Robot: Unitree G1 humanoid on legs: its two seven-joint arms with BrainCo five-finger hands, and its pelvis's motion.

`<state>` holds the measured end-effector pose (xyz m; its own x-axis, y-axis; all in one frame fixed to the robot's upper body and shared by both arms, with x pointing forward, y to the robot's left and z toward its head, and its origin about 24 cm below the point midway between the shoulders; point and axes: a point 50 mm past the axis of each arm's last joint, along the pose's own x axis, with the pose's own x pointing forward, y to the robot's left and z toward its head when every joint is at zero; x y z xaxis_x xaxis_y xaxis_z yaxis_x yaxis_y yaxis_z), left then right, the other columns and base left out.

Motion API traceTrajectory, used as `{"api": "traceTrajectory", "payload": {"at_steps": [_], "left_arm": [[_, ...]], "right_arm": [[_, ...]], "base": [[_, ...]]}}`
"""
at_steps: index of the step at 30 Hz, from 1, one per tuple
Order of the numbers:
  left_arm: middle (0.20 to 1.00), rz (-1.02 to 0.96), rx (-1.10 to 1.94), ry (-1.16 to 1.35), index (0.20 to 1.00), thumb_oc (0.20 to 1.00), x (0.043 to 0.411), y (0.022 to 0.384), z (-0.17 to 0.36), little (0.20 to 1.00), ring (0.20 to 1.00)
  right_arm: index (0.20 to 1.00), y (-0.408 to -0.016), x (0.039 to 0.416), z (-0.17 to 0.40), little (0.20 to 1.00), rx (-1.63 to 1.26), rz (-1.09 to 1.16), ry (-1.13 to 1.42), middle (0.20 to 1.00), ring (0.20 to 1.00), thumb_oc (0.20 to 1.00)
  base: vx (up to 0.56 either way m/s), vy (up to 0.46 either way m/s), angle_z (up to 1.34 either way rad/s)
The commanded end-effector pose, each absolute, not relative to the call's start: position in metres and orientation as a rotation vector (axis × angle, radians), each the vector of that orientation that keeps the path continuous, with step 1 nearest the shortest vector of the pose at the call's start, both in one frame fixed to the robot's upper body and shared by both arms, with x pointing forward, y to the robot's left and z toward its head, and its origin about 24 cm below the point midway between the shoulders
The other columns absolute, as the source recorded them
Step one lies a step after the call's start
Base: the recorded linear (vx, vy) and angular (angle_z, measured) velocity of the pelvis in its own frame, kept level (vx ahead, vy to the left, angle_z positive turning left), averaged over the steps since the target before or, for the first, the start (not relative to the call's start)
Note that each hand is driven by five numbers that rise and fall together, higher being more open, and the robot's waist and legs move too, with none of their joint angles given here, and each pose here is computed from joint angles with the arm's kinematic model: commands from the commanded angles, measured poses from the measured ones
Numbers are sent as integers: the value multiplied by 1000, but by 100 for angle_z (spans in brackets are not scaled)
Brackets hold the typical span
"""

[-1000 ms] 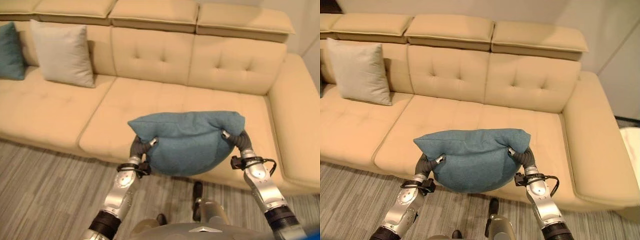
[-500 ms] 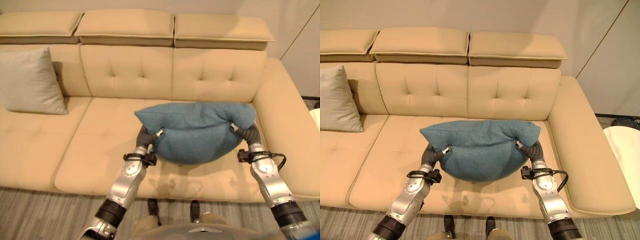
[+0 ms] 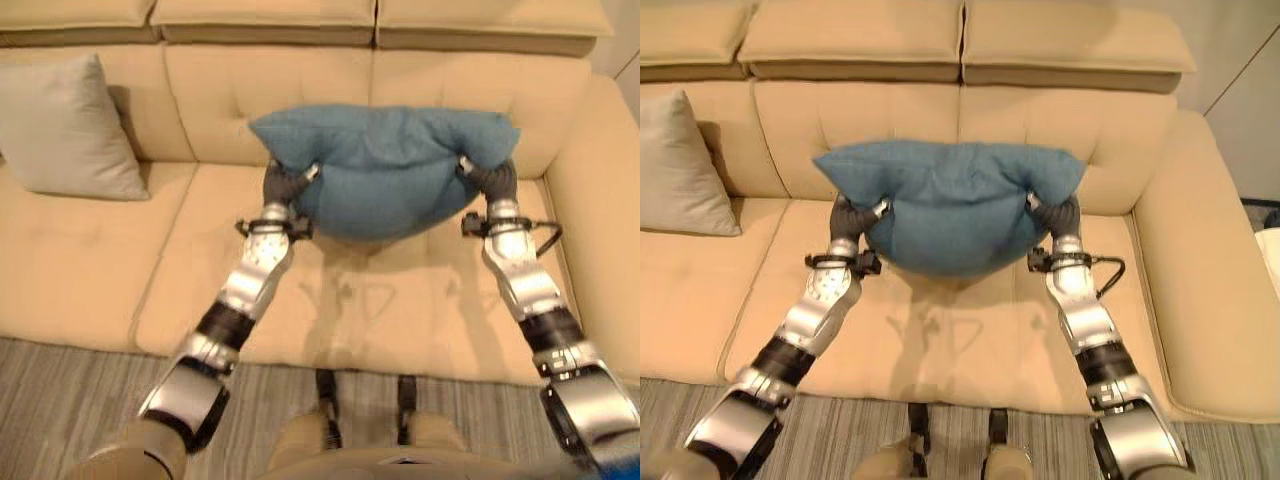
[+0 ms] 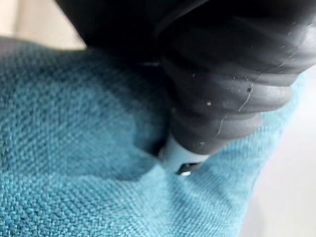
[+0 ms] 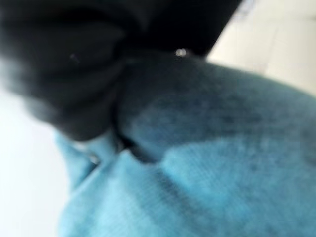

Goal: Pick up all the scattered cushions and arrange them neatly on the sofa.

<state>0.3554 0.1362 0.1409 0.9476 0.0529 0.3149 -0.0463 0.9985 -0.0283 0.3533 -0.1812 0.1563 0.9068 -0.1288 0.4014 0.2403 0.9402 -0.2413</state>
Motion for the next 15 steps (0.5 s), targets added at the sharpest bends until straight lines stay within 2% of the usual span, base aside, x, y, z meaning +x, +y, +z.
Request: {"api": "traceTrajectory", "payload": {"at_steps": [1,10,15], "left_arm": [[200,-17,-30,-657,200,200,363,113,225,200,200],[200,49,16,-698,200,200,378,119,257,200,200],[200,63,25,-663,200,200,383,123,254,200,200]], "right_arm": [[200,-148,352,241,200,-247,-112,-751,200,200,200],[200,-136,366,262,200,-253,-115,-764,200,200,200],[200,-135,371,263,200,-260,-122,-740,200,200,200]], "base": [[-22,-26,-13],[-11,-13,-1],[0,0,0]]}}
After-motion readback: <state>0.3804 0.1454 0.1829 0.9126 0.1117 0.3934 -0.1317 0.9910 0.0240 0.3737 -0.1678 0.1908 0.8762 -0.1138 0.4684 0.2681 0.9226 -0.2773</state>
